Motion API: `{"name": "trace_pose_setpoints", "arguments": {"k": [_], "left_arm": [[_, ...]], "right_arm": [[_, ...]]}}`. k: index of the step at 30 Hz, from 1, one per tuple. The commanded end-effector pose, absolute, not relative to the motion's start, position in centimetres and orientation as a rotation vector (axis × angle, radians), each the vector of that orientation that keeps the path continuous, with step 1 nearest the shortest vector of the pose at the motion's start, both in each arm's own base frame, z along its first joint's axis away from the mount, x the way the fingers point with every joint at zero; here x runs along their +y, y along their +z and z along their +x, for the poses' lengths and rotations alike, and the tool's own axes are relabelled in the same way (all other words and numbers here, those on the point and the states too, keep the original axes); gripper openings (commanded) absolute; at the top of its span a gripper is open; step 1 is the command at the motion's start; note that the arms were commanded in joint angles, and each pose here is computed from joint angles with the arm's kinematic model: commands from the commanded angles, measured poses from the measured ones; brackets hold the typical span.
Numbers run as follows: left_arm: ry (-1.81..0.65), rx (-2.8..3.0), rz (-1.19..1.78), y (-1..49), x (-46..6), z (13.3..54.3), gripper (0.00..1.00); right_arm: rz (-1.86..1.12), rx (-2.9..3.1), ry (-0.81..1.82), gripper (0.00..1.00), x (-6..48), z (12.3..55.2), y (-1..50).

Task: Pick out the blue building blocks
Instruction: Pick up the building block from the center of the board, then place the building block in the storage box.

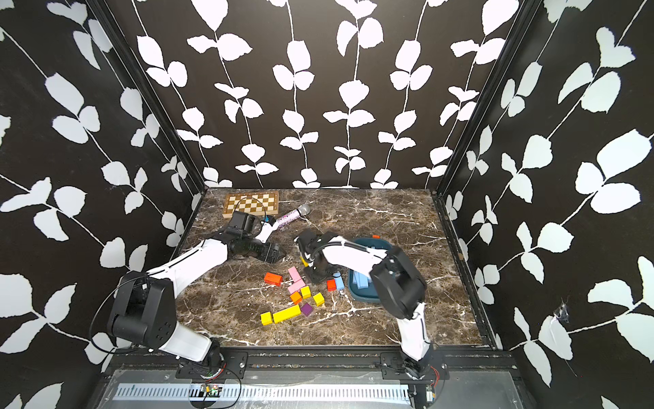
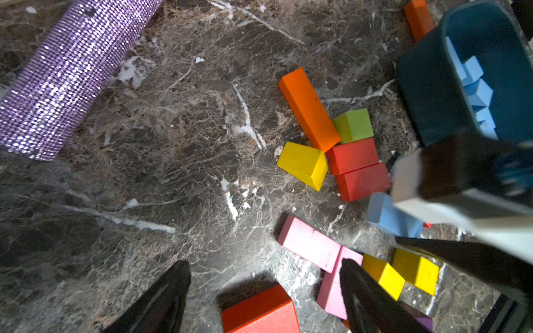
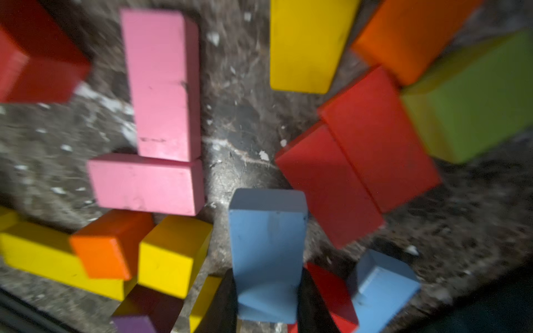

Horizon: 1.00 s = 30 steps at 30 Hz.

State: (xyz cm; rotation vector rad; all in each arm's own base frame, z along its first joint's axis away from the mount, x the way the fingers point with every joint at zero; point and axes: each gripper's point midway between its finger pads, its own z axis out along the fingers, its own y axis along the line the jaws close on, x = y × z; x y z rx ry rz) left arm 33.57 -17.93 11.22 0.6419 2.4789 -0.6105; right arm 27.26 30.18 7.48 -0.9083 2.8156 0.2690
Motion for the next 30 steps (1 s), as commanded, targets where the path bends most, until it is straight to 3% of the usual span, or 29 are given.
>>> {"name": "trace_pose_setpoints", "arguments": {"k": [1, 6, 11, 22, 30], "left_arm": [[-0.692, 2.444, 0.648, 12.0, -19.0, 33.1, 0.83], [-0.750, 2.414, 0.758, 12.2, -21.7, 31.8, 0.82], [-0.791, 2.400, 0.843, 12.0, -23.7, 30.4, 0.82], [-0.784, 2.404, 0.848, 11.8, -23.6, 30.2, 0.83], [-0.783, 2.416, 0.842, 11.4, -23.5, 30.2, 0.83]], "right_arm": [[-0.667, 2.771, 0.358, 0.06, 26.7, 29.4, 12.1], [-0.368, 2.867, 0.272, 0.05, 18.5, 30.5, 12.6], [-0.216, 3.071, 0.100, 0.04, 12.2, 27.3, 9.4], [-0.015, 3.181, 0.021, 0.07, 8.4, 22.3, 8.0], [-0.042, 3.150, -0.044, 0.10, 7.6, 23.7, 7.8]]}}
